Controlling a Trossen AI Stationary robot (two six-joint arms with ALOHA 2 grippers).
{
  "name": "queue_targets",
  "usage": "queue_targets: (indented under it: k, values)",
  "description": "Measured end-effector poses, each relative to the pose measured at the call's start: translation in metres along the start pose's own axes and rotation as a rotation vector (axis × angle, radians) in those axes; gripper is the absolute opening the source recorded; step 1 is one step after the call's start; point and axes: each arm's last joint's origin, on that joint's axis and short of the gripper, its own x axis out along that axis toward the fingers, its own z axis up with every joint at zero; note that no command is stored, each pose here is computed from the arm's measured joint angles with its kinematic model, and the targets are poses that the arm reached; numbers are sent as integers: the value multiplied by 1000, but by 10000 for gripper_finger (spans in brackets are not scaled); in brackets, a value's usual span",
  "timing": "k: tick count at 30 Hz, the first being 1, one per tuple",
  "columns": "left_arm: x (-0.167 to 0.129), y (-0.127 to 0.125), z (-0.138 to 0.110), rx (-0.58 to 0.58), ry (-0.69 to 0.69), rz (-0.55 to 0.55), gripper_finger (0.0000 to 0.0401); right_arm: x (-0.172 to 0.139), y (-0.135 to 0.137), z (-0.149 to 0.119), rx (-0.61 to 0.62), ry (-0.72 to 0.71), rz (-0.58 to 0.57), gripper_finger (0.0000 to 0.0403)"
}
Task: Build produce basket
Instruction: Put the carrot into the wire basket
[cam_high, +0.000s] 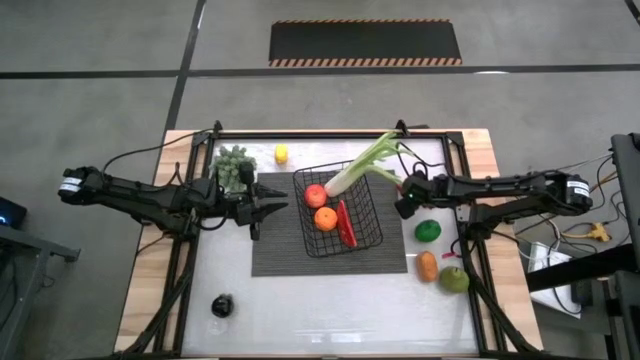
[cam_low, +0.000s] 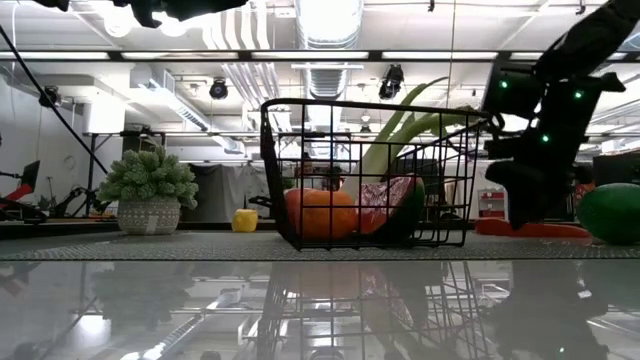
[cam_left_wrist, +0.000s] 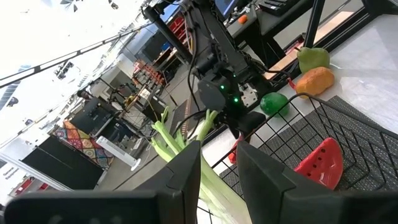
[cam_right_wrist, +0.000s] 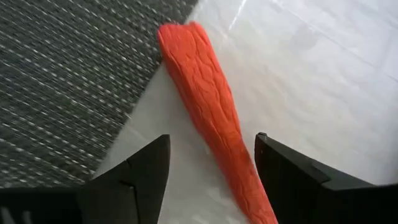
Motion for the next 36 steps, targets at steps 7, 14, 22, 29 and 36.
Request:
queue_targets:
  k: [7, 14, 22, 29, 36]
  values:
    - [0, 0, 0, 0, 0, 0, 86, 10, -4, -11, 39, -3, 6, 191]
    - [0, 0, 0, 0, 0, 0, 86, 15, -5, -17, 53, -4, 30, 119]
    - [0, 0, 0, 1, 0, 0, 86, 11, -2, -11, 53, -6, 47, 22]
    - [0, 0, 0, 0, 0, 0, 86, 1, 4, 5, 56, -75, 39, 24]
    - [0, 0, 0, 0, 0, 0, 86, -12, 6, 16, 27, -78, 17, 24]
